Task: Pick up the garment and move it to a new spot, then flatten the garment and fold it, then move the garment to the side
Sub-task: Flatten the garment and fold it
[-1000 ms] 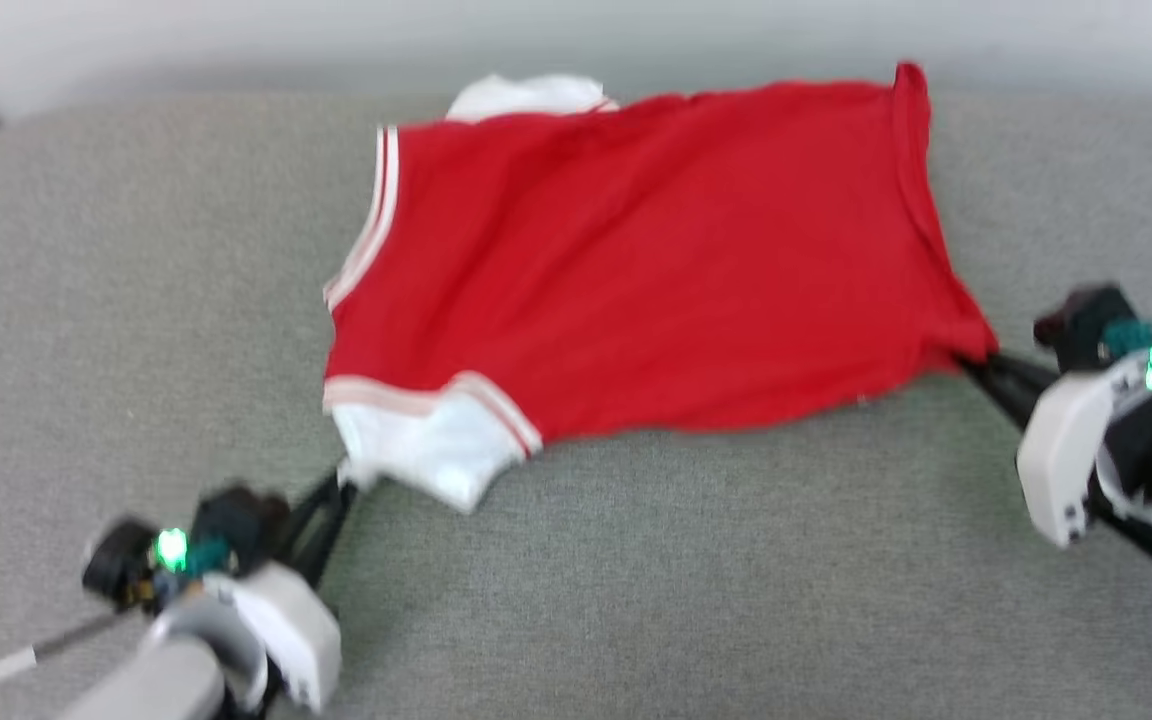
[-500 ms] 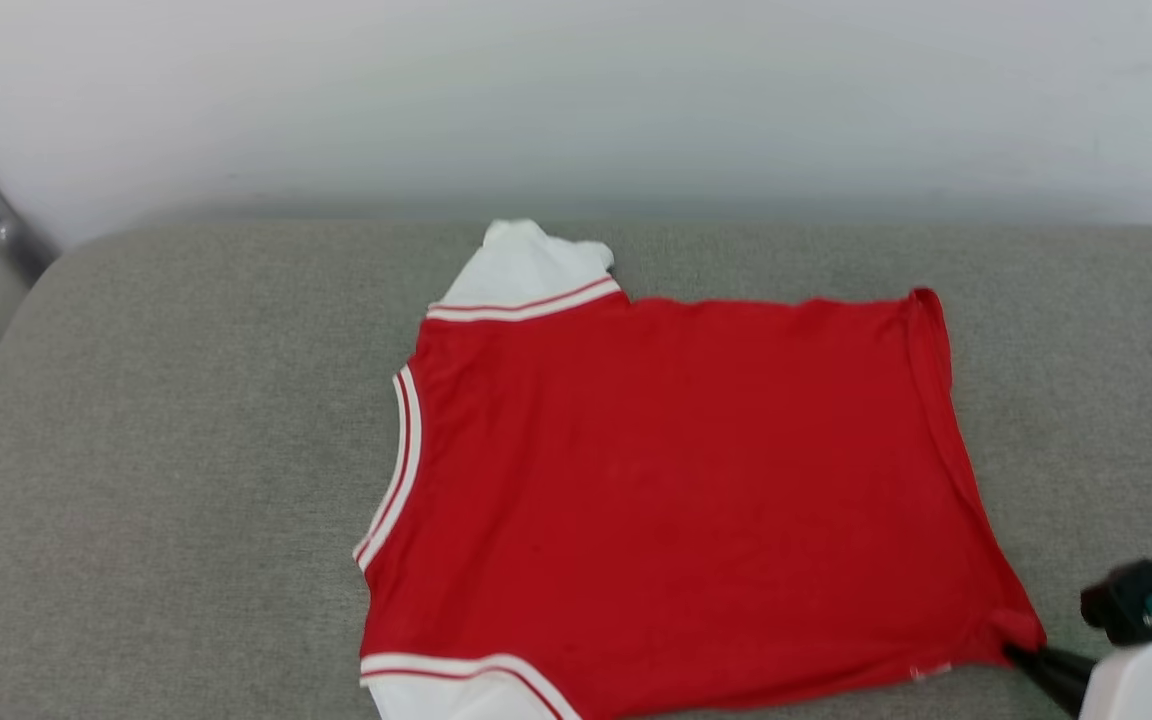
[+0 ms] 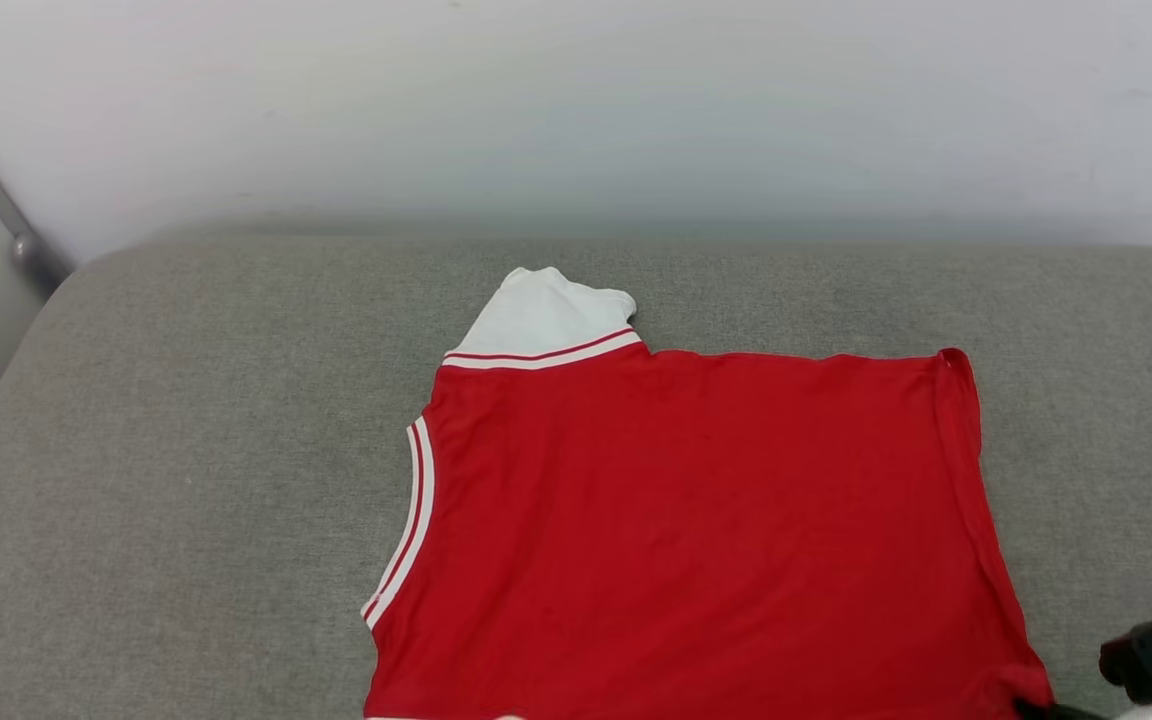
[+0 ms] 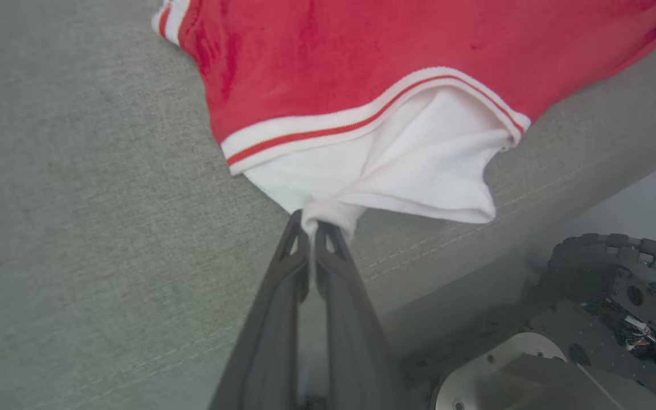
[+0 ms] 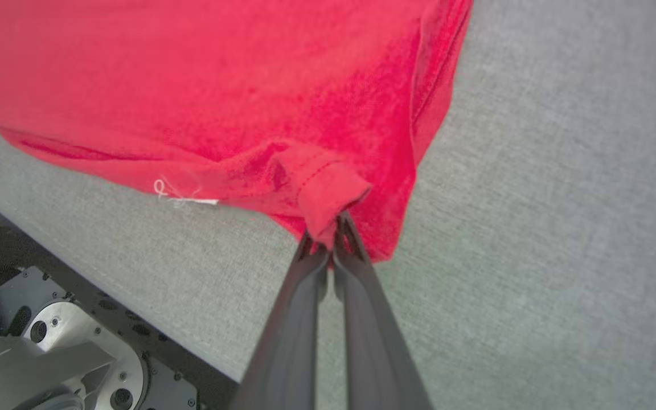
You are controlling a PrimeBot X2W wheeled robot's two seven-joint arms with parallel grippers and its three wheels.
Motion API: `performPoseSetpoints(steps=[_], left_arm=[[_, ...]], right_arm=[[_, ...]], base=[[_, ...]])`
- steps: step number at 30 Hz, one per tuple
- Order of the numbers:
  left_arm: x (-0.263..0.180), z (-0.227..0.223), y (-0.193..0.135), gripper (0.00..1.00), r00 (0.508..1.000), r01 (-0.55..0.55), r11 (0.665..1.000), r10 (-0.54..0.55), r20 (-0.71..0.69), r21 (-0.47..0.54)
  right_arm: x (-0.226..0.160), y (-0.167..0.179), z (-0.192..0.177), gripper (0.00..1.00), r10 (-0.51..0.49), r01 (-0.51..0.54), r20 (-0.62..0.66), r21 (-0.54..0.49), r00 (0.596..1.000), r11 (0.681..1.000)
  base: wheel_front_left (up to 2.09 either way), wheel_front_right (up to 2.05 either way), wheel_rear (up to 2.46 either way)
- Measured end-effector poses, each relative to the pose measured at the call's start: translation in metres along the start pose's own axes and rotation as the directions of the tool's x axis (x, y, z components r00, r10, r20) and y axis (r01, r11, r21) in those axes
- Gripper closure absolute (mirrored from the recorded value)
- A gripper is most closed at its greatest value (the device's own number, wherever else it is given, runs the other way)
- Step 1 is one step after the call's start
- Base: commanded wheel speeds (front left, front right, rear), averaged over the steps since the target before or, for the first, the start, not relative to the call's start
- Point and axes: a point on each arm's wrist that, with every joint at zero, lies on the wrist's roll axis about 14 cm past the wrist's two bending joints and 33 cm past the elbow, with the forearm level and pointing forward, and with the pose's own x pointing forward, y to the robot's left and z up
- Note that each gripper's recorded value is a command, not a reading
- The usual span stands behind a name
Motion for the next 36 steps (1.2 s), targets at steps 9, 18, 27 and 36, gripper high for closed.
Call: performPoseSetpoints(steps=[9,18,27,36], left_arm=[[0.022,0.062,0.021,1.00,0.992,0.004,0.987,-0.024,0.126,0.159],[0.061,0.133,0.034,1.00,0.978,0.020,0.950,-0.084,0.193,0.313],[0.113,0.149,0.051,1.00,0.983,0.054,0.943,-0.108,0.148,0.328],[0.157,0.115,0.071,1.00,0.995,0.090,0.950,-0.102,0.024,0.300]], right_arm=[[0.002,-0.007,0.041,1.00,-0.038,0.039,0.097,-0.005,0.995,0.999],[0.010,-0.015,0.080,1.00,-0.062,0.064,0.159,-0.008,0.985,0.998],[0.039,-0.037,0.080,1.00,-0.093,0.093,0.085,0.012,0.992,0.996],[0.078,-0.050,0.054,1.00,-0.090,0.092,-0.038,0.032,0.995,0.995]], base=[[0.00,0.00,0.00],[0.00,0.00,0.00],[0.00,0.00,0.00],[0.00,0.00,0.00]])
